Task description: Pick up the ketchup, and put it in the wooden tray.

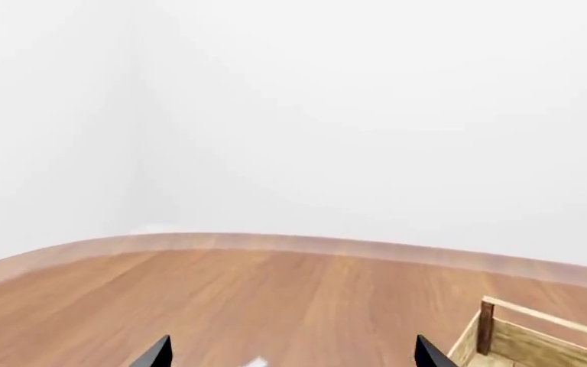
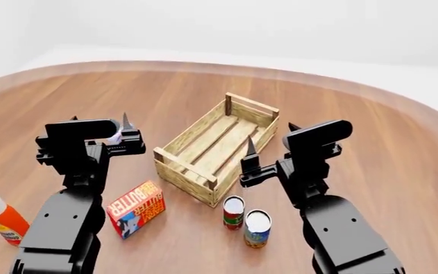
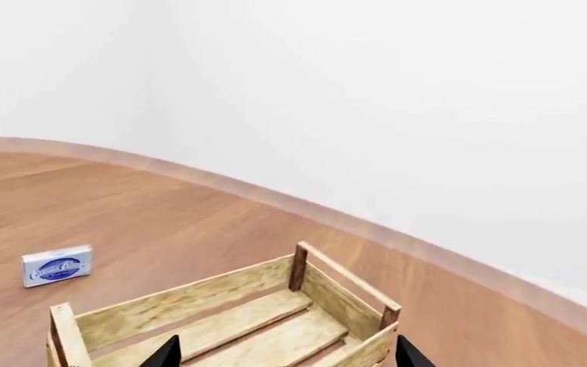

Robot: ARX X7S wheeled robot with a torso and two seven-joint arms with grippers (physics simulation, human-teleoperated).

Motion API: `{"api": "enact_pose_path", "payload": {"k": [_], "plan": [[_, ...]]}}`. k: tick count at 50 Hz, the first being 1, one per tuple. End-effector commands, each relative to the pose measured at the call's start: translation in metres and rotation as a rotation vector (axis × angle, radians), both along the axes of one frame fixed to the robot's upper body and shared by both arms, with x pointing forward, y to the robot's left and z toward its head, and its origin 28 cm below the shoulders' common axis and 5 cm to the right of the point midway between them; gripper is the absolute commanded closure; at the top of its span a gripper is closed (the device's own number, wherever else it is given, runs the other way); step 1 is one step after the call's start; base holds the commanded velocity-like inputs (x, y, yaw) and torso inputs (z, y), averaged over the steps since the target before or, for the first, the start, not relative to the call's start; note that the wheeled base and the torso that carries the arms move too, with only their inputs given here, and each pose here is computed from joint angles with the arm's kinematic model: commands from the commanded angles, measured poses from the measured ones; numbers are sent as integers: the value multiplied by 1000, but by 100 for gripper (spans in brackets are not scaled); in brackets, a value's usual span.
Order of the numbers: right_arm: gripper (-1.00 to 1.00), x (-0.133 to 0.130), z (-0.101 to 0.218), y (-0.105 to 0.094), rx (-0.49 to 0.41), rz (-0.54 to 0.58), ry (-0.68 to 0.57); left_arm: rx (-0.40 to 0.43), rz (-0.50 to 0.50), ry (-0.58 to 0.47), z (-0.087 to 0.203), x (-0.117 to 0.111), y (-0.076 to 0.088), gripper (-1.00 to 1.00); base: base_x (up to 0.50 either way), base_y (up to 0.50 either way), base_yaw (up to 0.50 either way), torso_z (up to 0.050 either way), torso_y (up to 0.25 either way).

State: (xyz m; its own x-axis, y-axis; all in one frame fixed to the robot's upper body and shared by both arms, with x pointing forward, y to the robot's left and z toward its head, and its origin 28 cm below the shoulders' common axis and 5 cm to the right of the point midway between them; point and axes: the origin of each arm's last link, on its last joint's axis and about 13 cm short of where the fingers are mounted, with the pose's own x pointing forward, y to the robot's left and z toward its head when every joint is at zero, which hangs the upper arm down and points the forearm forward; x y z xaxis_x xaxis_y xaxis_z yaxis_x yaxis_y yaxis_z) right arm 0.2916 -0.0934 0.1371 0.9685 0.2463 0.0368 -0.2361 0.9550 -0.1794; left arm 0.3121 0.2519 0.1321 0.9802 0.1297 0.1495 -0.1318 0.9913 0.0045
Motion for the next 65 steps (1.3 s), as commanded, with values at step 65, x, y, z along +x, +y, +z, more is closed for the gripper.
{"api": "enact_pose_path", "payload": {"k": [65], "plan": [[-100, 6, -12, 25, 12, 103, -28, -31, 491, -31, -24, -145, 107, -100, 135, 21, 0, 0, 0]]}}
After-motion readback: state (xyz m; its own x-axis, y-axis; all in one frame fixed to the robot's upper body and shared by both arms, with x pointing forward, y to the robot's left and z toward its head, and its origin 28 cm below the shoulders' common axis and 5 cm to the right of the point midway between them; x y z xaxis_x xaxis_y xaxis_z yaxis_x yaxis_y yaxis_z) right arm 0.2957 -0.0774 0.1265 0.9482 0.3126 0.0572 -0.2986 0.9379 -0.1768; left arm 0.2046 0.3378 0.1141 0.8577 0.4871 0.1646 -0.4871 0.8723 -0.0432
